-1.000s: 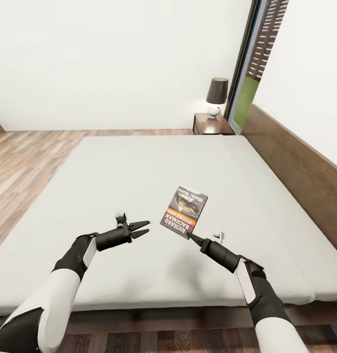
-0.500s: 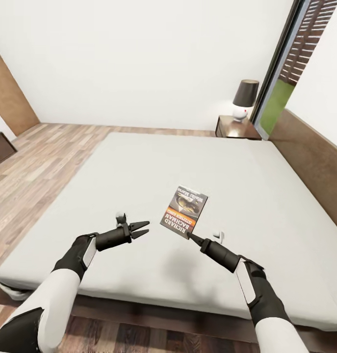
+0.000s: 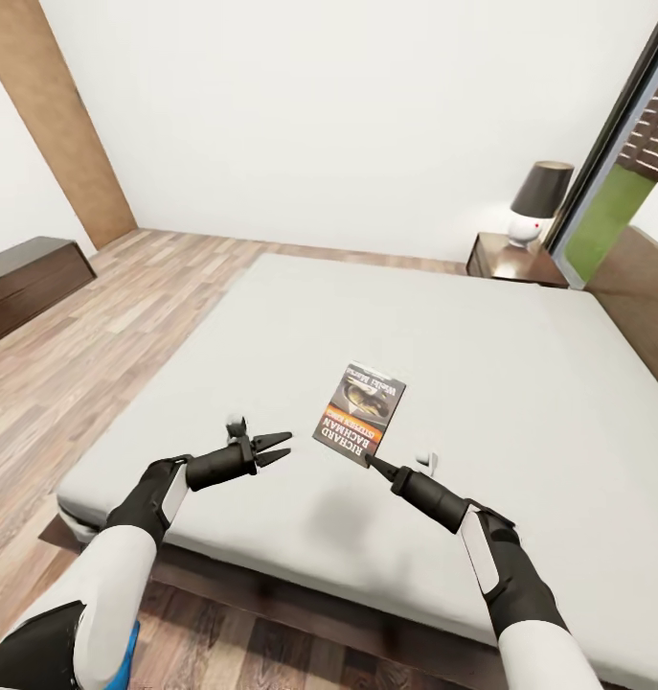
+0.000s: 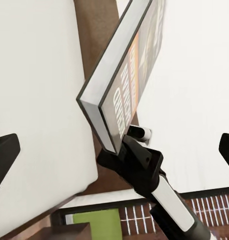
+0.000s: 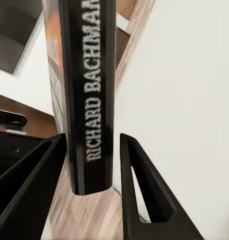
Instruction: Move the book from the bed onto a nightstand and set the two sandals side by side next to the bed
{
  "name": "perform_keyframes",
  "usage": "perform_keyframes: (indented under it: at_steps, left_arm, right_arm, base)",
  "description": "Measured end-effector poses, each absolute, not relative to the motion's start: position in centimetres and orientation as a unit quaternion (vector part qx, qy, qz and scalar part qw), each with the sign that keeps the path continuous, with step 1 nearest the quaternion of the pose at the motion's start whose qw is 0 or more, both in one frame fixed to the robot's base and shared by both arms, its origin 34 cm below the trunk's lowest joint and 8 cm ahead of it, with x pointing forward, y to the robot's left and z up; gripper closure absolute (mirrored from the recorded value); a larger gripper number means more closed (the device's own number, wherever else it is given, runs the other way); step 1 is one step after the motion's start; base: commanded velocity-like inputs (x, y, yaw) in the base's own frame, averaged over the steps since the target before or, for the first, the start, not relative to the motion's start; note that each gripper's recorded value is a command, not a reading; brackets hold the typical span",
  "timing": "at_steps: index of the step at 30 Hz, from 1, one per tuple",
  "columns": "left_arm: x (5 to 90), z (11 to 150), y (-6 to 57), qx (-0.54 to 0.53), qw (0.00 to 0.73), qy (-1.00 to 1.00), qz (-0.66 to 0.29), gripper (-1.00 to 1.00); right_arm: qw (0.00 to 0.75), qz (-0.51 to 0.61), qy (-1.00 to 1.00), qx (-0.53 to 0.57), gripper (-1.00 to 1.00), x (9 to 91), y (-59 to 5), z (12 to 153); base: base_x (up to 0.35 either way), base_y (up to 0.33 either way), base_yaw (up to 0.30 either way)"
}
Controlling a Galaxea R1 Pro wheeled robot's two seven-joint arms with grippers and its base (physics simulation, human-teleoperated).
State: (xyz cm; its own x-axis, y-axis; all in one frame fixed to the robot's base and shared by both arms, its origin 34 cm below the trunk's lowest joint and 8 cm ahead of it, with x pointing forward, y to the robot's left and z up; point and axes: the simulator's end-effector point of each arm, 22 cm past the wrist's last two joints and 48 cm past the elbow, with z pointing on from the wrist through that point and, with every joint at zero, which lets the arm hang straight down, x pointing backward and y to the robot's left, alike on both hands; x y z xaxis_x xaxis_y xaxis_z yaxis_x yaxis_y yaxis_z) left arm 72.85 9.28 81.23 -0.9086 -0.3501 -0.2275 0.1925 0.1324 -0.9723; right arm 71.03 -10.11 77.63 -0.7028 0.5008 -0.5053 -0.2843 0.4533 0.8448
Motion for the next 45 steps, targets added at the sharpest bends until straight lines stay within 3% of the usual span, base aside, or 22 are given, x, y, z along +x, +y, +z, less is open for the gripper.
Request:
perform_keyframes:
  at_steps: [19,26,32,45]
  left_arm:
    - [73.0,80.9,9.9,-0.056,0.209,0.729,-0.650,-1.00]
    - [73.6,76.6,14.0,-0.071,0.224,0.787,-0.570,-1.00]
    - [74.2,75.7,21.6,-0.081,0.247,0.814,-0.519,-1.00]
    - [72.4,77.8,29.8,-0.100,0.264,0.793,-0.540,-1.00]
  right_arm:
    - [0.379,0.518,0.764,0.071,1.00,71.0,-10.1,77.6]
    - [0.379,0.517,0.764,0.071,1.00,71.1,-10.1,77.6]
    - [0.379,0.517,0.764,0.070,1.00,71.1,-10.1,77.6]
    - [0.379,0.517,0.764,0.070,1.00,71.1,-10.1,77.6]
  base:
    - [0.000,0.000,0.293]
    - [0.000,0.000,0.293]
    - [0.000,0.000,0.293]
    - [0.000,0.000,0.293]
